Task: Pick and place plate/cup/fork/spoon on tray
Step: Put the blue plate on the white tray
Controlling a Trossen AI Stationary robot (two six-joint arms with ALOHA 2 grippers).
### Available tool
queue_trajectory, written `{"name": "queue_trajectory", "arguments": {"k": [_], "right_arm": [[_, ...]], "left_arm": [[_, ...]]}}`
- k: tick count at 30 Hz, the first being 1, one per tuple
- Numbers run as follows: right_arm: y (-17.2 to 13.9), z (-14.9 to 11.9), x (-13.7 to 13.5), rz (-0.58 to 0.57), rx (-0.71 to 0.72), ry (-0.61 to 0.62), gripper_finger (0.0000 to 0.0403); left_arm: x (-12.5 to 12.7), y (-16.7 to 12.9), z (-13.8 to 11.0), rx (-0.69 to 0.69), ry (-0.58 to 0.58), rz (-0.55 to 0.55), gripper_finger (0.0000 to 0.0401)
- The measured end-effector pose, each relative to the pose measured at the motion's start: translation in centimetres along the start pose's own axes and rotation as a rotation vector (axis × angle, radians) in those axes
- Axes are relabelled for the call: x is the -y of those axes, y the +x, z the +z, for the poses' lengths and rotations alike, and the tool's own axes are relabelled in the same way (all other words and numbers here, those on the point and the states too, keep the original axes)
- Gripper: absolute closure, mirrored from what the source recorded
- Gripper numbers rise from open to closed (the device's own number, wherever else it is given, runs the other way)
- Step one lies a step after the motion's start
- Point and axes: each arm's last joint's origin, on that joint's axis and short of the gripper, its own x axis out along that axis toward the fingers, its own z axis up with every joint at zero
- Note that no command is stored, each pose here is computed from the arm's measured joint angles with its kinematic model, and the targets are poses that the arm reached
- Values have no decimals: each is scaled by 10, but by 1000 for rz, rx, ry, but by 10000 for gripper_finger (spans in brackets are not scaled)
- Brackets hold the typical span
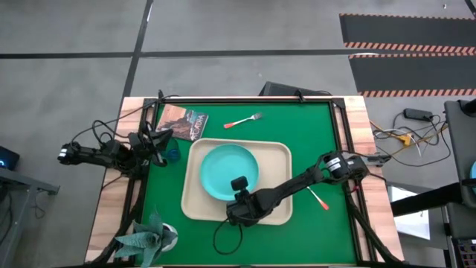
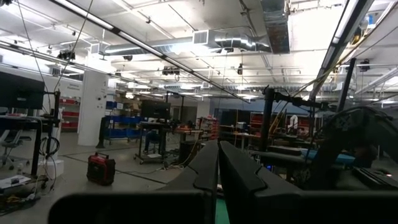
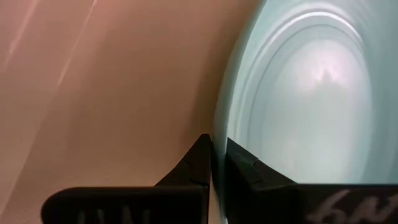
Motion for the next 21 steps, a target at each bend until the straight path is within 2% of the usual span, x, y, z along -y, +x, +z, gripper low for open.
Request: {"name": "queue_trajectory", "arguments": {"k": [6, 21], "right_arm": [[-1, -5, 0, 17, -52, 33, 394], [-1, -5, 0, 29, -52, 28, 394]], "left_arm": [[0, 0, 0, 0, 0, 0, 400], [0, 0, 0, 0, 0, 0, 400]]}}
